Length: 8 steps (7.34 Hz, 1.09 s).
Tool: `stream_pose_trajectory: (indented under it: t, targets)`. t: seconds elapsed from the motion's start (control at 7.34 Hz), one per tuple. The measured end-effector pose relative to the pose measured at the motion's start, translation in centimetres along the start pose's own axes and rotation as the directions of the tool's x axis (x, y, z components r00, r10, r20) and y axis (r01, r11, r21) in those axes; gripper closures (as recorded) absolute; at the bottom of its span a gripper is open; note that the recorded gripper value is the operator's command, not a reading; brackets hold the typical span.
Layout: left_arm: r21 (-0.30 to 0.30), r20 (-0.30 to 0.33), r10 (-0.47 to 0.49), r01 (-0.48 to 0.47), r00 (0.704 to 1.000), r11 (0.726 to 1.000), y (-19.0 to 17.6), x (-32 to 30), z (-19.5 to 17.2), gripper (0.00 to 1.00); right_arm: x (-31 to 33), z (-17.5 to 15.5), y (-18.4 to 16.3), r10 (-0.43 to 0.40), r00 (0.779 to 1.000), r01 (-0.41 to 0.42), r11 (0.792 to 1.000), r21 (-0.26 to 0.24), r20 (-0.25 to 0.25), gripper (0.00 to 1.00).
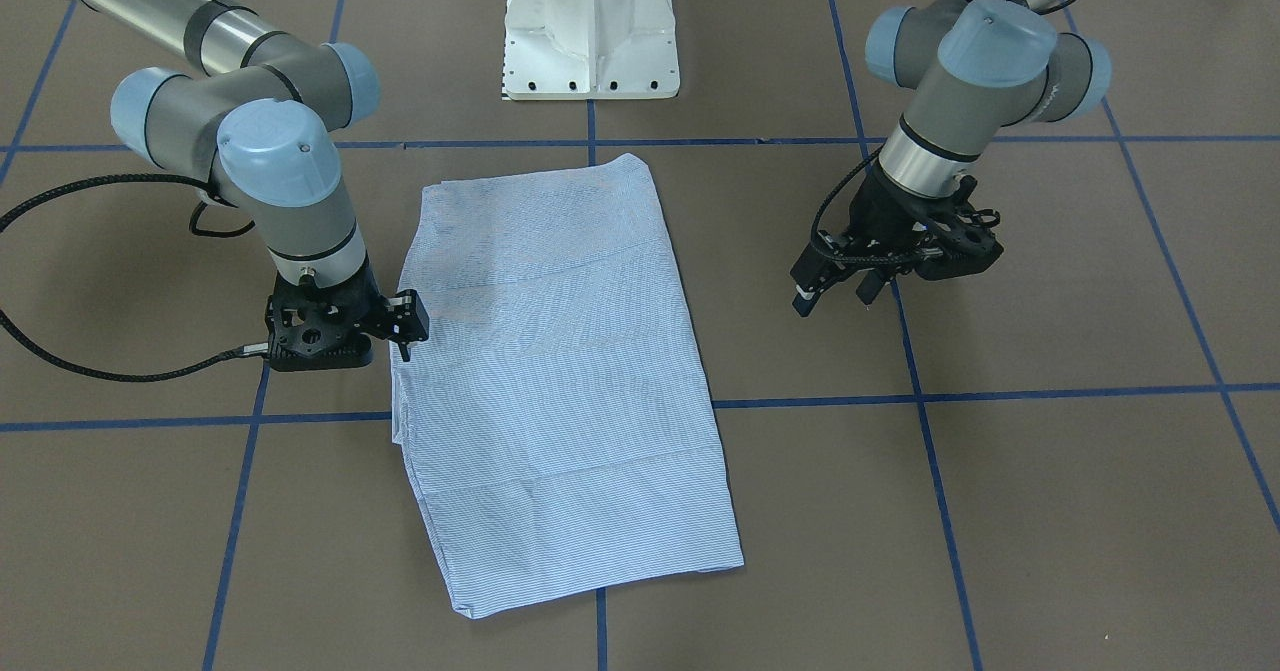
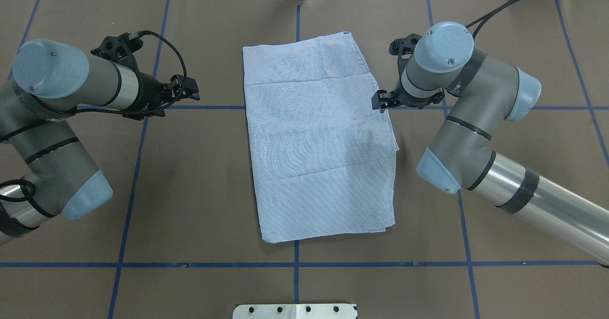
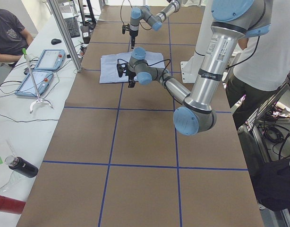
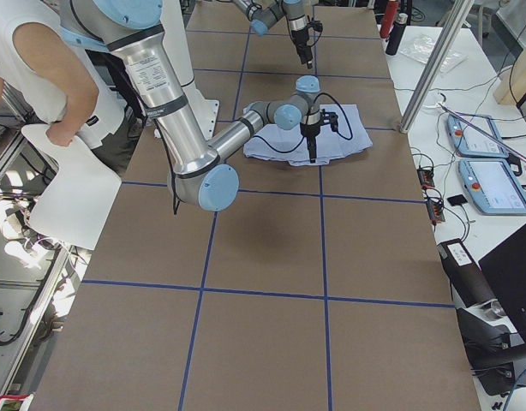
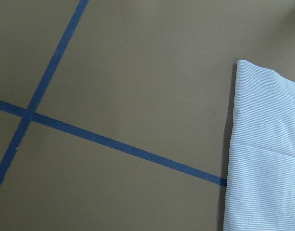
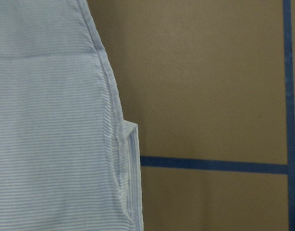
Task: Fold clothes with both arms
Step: 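Move the left gripper to the shirt's near corner while the right gripper hovers above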
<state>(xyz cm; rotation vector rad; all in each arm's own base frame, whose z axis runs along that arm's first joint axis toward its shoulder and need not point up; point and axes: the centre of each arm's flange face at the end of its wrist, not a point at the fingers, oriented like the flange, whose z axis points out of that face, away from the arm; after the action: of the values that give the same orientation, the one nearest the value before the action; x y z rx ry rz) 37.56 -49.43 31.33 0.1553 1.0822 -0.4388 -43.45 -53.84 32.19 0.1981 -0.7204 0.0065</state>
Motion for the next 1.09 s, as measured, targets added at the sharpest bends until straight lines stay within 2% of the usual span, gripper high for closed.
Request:
stream_pose_trajectory:
  t: [0.27, 0.55, 0.82, 1.09]
  targets:
    - [-0.035, -0.021, 0.004, -0.005, 1.000, 0.999, 2.5, 1.2, 0.1, 0.00, -1.2, -2.4, -0.1, -0.006, 0.994, 0.010, 0.999, -0.041, 0.107, 0.00]
    - [-0.127, -0.047, -0.076, 0.069, 0.996, 0.990, 8.6, 3.3, 0.2, 0.00, -0.9, -5.6, 2.1, 0.000, 0.980, 0.018, 0.996, -0.088, 0.199, 0.00]
    - [-0.224, -0.044, -0.174, 0.160, 0.984, 0.961, 14.9, 5.1, 0.3, 0.00, -0.9, -8.0, 3.6, 0.049, 0.968, -0.022, 0.993, -0.113, 0.246, 0.00]
    - [-0.287, -0.021, -0.239, 0.223, 0.971, 0.932, 19.8, 6.4, 0.8, 0.00, -0.8, -9.1, 4.2, 0.069, 0.963, -0.040, 0.993, -0.115, 0.262, 0.00]
